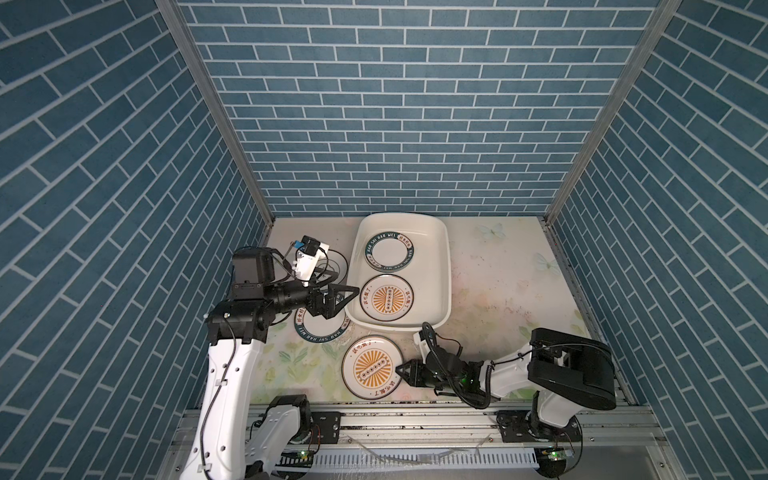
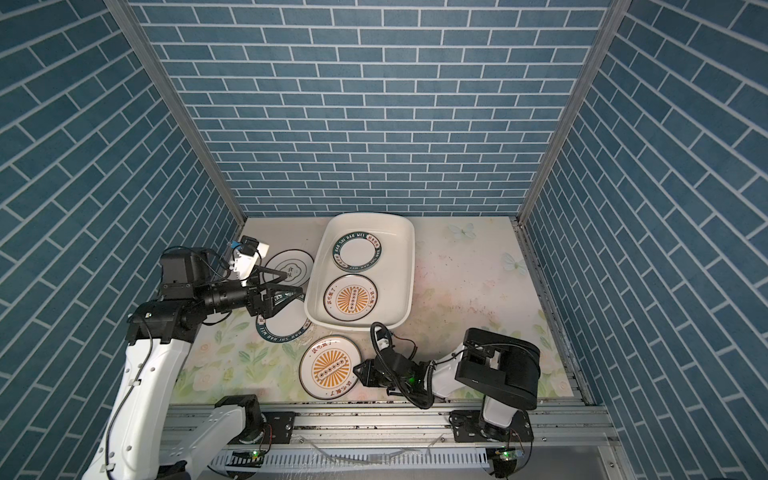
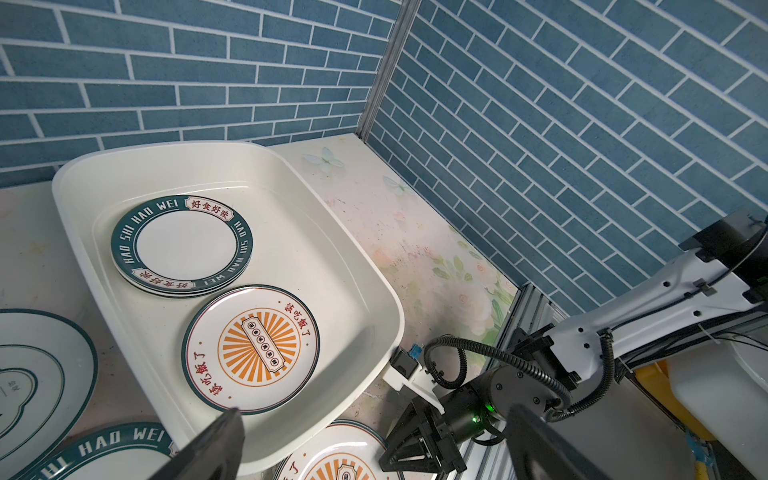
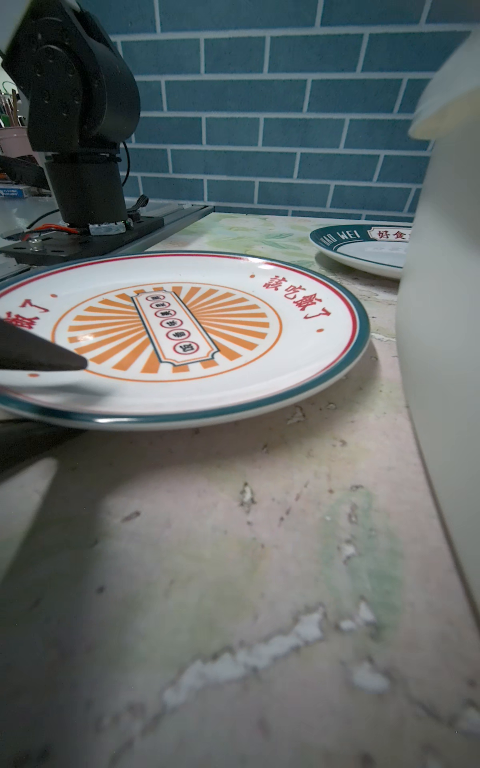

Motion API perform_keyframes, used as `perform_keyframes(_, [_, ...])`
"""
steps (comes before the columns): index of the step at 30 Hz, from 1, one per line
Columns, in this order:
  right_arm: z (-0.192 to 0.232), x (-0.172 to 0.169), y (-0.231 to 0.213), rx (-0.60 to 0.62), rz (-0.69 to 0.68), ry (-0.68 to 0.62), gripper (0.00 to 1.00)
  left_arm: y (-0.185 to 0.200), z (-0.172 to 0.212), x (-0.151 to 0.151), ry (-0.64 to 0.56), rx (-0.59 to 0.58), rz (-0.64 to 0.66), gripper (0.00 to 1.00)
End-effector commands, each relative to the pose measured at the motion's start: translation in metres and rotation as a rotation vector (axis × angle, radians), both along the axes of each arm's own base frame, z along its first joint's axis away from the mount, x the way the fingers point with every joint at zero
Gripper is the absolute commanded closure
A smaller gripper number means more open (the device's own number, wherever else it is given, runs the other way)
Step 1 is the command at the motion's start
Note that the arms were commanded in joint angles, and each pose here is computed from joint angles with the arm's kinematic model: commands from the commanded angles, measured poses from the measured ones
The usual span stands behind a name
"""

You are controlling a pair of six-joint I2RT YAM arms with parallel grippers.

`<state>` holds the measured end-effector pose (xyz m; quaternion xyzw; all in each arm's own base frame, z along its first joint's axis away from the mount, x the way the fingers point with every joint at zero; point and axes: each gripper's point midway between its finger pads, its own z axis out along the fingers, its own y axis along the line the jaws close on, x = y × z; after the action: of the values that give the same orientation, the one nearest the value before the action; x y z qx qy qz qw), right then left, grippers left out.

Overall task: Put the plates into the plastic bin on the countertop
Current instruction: 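Close the right gripper on the sunburst plate's rim and tilt it up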

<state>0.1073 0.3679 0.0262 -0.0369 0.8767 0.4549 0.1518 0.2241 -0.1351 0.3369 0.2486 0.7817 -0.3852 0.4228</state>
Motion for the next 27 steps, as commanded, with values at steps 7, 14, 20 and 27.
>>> perform_keyframes(7, [-0.009,0.0011,-0.0057,0.011,-0.068,0.019,0.84,-0.0037,0.0089,-0.0056,-0.022,-0.021,-0.02,0.0])
perform_keyframes(14, [-0.0107,0.0006,-0.0092,0.011,-0.085,0.015,0.89,-0.004,0.0095,-0.0076,-0.028,-0.023,-0.022,0.01])
perform_keyframes(20, [-0.0121,-0.0003,-0.0114,0.02,-0.094,0.017,0.92,-0.0043,0.0108,-0.0094,-0.032,-0.024,-0.024,0.0])
perform_keyframes(27, [-0.0021,0.0015,-0.0109,0.105,-0.115,0.022,0.98,-0.0044,0.0119,-0.0092,-0.036,-0.026,-0.024,0.0])
